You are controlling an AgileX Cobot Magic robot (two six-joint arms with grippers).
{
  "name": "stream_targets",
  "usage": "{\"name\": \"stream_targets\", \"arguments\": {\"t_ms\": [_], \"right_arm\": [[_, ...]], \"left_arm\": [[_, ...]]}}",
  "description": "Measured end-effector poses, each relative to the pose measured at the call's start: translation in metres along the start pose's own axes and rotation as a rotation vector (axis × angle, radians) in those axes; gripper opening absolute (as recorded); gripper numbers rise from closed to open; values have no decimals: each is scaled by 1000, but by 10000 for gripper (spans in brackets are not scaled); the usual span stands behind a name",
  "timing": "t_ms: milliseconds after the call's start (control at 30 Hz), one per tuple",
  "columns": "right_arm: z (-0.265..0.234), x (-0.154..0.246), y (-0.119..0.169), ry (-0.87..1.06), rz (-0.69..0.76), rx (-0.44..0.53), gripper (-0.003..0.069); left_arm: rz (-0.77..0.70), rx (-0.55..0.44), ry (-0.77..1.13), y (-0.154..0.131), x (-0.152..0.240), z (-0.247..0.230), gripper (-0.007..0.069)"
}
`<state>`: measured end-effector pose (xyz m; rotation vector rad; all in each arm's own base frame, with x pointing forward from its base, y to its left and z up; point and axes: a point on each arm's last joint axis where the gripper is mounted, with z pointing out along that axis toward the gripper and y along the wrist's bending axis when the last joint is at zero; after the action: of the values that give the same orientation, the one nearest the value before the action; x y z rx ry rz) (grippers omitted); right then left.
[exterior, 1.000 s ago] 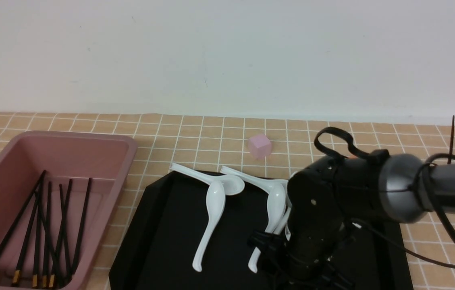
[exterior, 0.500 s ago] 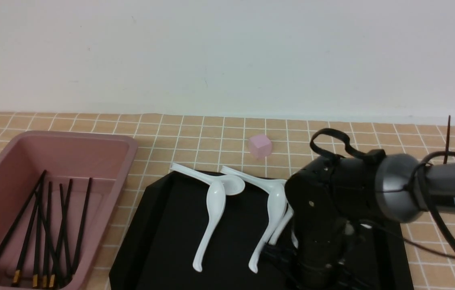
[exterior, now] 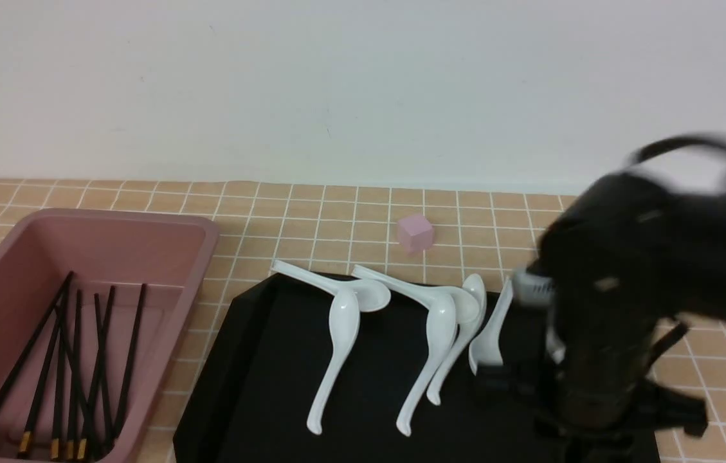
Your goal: On brown tablecloth take chopsticks from black tray and put them in box.
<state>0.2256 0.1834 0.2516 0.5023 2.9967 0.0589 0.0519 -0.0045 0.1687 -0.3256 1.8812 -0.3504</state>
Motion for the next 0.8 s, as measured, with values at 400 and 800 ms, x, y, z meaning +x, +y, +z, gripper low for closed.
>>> {"name": "stream_targets", "arguments": {"t_ms": [400,800], "right_arm": [[-72,15,114,-200,-298,-758,125],[14,17,242,-351,-451,-958,125]], "left_arm": [[0,0,0,0,0,0,239],[0,0,0,0,0,0,239]]}}
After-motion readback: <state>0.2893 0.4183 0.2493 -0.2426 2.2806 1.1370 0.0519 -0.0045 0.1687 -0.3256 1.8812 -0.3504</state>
